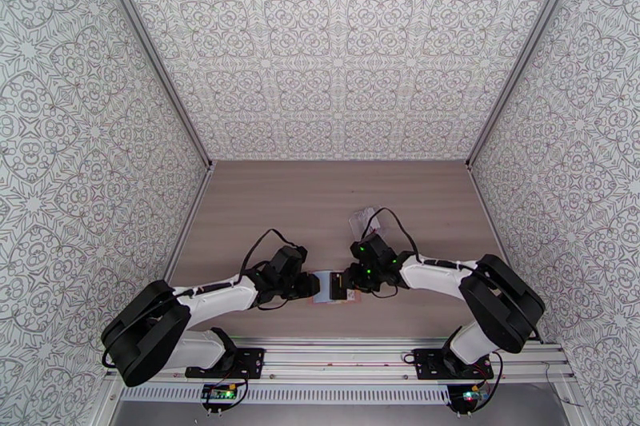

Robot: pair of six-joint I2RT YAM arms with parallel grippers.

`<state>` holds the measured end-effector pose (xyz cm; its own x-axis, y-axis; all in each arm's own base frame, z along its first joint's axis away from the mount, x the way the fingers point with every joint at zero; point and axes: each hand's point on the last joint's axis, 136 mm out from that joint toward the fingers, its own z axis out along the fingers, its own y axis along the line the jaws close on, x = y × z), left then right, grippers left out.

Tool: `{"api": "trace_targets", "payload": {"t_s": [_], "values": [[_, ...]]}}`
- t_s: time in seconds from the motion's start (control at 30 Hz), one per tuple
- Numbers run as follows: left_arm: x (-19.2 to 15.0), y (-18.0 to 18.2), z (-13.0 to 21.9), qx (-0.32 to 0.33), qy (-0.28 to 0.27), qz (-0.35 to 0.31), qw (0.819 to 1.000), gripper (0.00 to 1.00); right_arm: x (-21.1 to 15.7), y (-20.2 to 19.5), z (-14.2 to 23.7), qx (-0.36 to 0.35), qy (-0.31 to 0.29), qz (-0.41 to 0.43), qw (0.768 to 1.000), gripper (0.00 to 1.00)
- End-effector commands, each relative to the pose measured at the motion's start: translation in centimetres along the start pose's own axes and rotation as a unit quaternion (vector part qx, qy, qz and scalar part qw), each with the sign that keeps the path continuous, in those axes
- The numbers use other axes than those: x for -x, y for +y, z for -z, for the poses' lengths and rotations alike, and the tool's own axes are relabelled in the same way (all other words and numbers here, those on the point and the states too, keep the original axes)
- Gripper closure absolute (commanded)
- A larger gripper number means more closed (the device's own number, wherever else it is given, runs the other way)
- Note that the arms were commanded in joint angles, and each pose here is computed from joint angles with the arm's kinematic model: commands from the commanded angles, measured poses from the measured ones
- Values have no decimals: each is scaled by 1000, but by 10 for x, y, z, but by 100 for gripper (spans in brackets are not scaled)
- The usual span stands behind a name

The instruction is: Put the credit cards into the card holder

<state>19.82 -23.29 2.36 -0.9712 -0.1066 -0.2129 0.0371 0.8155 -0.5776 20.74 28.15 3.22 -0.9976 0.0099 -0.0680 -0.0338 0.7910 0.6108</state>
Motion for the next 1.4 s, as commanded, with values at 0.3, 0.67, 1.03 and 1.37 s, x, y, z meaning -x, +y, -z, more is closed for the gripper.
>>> {"api": "trace_targets", "payload": {"t_s": [0.3, 0.67, 1.03, 1.37], "values": [[-5, 7, -5, 20, 9, -1, 1000, 64, 1, -1, -3, -40, 0, 17, 999, 68], [-6, 9, -6, 19, 10, 1, 1000, 64, 0, 5, -8, -48, 5, 27, 998, 69], [-6, 9, -6, 17, 9, 1, 1000, 64, 0, 12, -12, -48, 10, 35, 998, 70], [-7, 9, -6, 18, 9, 1, 1000, 64, 2, 23, -15, -38, 11, 41, 998, 71]]}}
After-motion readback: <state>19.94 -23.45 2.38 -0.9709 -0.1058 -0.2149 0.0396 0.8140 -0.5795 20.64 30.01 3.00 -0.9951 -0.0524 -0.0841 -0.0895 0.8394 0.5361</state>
